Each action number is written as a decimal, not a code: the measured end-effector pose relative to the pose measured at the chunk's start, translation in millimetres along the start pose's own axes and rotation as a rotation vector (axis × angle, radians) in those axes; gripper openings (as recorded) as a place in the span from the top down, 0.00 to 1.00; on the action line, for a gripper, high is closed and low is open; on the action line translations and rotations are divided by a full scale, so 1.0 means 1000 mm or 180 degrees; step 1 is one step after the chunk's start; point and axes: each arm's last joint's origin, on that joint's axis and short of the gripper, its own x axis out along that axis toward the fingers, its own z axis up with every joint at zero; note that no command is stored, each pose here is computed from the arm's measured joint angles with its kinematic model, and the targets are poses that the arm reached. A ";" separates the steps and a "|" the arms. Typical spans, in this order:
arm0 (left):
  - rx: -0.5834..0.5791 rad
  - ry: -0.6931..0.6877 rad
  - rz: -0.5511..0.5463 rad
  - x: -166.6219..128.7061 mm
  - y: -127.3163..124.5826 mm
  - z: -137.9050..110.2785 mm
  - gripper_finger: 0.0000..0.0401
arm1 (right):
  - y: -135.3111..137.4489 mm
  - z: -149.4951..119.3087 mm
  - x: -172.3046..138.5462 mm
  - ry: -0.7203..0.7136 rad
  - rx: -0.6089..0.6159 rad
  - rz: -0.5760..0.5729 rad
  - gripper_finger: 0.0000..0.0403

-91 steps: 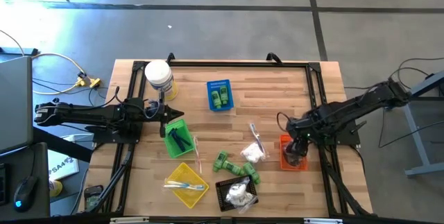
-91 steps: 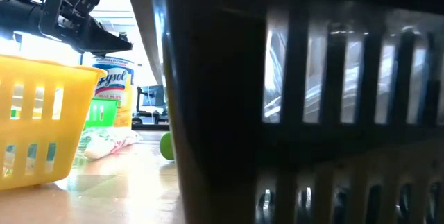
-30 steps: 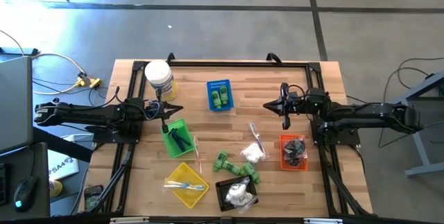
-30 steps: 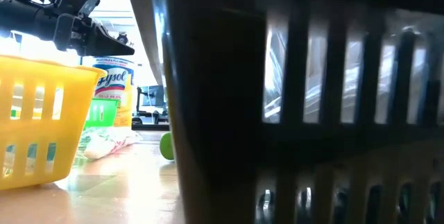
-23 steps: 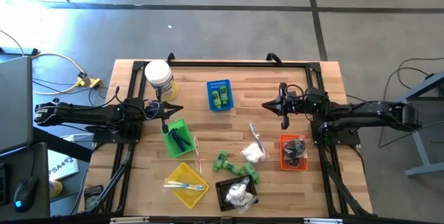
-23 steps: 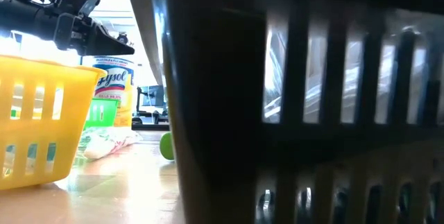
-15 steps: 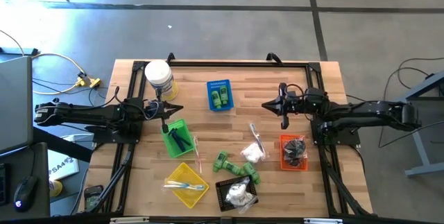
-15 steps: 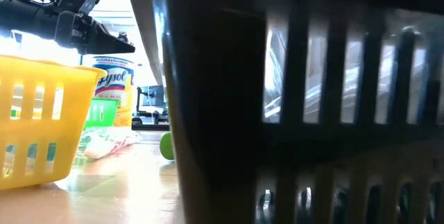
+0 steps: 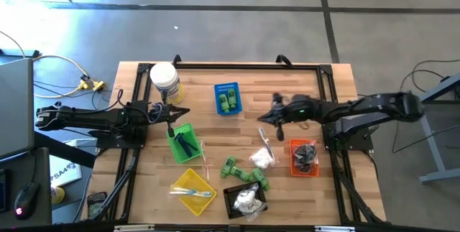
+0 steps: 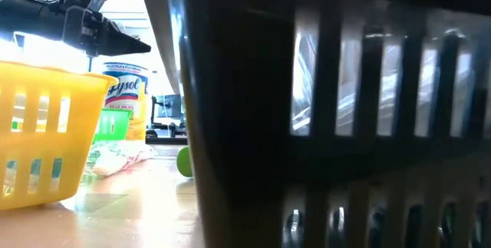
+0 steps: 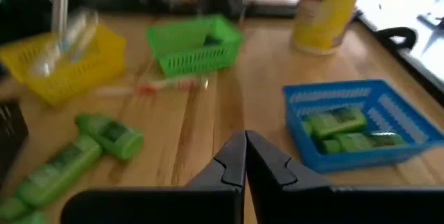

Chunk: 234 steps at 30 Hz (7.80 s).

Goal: Pick & Place Travel size toiletries
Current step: Put the shampoo bottle into the blue bin

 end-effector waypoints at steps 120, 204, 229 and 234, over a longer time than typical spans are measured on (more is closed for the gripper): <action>-0.1789 0.0316 -0.0944 0.029 -0.009 0.032 0.84 | 0.059 0.071 0.145 0.1353 -0.2903 0.0164 0.59; -0.2446 0.1717 0.0315 0.183 0.075 0.052 0.82 | 0.024 0.046 -0.036 -0.0832 -0.0556 0.0081 0.79; -0.2818 0.2606 0.0932 0.262 0.054 -0.010 0.82 | 0.024 0.028 -0.041 -0.0835 -0.0384 0.0035 0.85; -0.2817 0.2612 0.1004 0.264 0.054 -0.014 0.80 | 0.024 0.027 -0.041 -0.0828 -0.0392 0.0038 0.85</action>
